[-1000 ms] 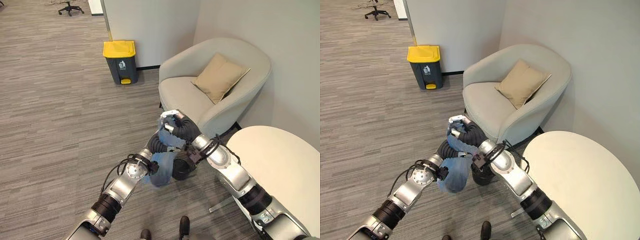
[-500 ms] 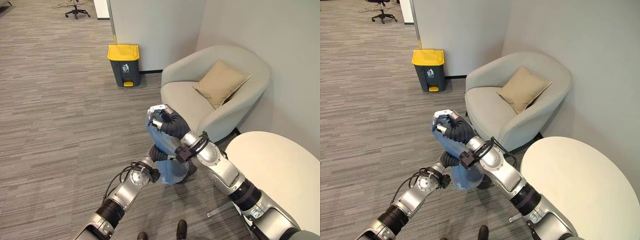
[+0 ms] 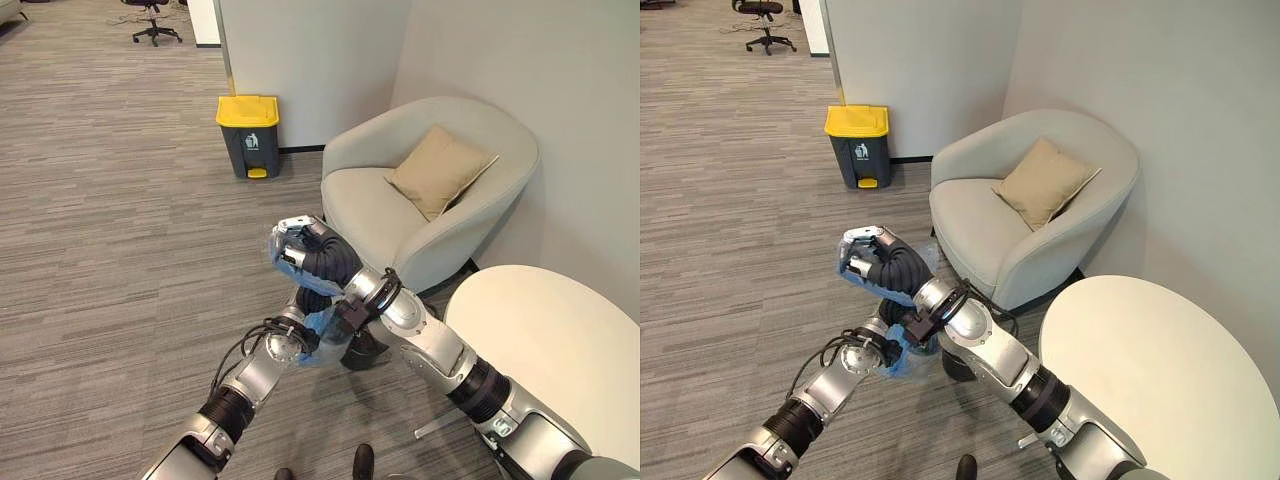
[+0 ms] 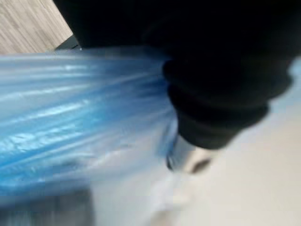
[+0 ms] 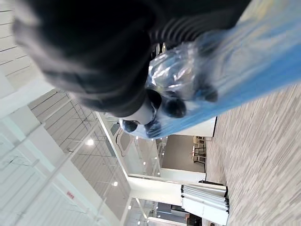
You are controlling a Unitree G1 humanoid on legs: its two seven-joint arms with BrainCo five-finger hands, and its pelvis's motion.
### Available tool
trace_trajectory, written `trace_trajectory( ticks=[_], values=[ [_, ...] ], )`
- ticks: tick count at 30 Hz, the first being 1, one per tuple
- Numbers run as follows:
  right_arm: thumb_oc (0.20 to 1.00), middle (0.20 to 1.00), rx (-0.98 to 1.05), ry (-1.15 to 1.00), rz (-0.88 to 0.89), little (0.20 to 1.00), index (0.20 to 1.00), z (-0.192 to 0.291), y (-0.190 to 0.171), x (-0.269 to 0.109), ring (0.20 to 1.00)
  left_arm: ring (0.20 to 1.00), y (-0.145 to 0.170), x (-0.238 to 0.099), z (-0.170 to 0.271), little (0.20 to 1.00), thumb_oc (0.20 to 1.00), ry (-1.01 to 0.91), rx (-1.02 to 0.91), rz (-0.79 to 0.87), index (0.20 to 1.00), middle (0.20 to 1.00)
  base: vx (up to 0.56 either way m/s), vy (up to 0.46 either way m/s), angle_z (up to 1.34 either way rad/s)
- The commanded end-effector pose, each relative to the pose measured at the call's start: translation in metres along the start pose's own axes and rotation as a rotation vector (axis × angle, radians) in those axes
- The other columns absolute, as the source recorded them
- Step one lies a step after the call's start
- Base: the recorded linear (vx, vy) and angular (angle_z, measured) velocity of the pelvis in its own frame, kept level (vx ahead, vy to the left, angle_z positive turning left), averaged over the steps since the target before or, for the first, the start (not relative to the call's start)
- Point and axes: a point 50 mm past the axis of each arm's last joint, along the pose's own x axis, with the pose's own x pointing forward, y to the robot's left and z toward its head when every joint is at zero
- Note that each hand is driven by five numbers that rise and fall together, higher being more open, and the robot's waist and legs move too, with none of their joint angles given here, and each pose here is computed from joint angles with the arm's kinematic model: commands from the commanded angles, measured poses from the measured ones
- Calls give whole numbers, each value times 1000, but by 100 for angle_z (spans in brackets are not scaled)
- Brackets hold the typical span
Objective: Gather garbage on tea table into small bin, then transfer packed bag to large trash can.
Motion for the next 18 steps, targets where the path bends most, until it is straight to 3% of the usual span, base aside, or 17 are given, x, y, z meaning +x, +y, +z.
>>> trace_trajectory(
  ticks=[1, 4, 6, 7, 8, 18],
  values=[
    [200, 200, 27, -212, 70, 200, 200, 37, 12, 14, 200, 200, 11, 17, 47, 200, 200, -207, -81, 54, 200, 200, 37, -3, -1],
    [200, 200, 7, -199, 60, 200, 200, 35, 9, 11, 200, 200, 14, 15, 47, 200, 200, -214, -101, 60, 200, 200, 0, 0, 0],
    [200, 200, -114, -144, 21, 200, 200, 26, -3, -3, 200, 200, 21, 7, 45, 200, 200, -226, -151, 71, 200, 200, 12, -16, 0],
    [423, 423, -114, -143, 21, 423, 423, 26, -3, -3, 423, 200, 21, 7, 45, 200, 200, -225, -151, 71, 200, 200, 0, 0, 0],
    [1000, 1000, -224, -114, -17, 1000, 1000, 24, -14, -15, 1000, 200, 28, 1, 40, 200, 200, -218, -181, 91, 200, 200, 0, 0, 0],
    [1000, 1000, -838, -24, -212, 1000, 1000, 38, -60, -74, 1000, 200, 68, -39, -1, 200, 200, -127, -157, 254, 200, 200, 7, -28, 0]
  ],
)
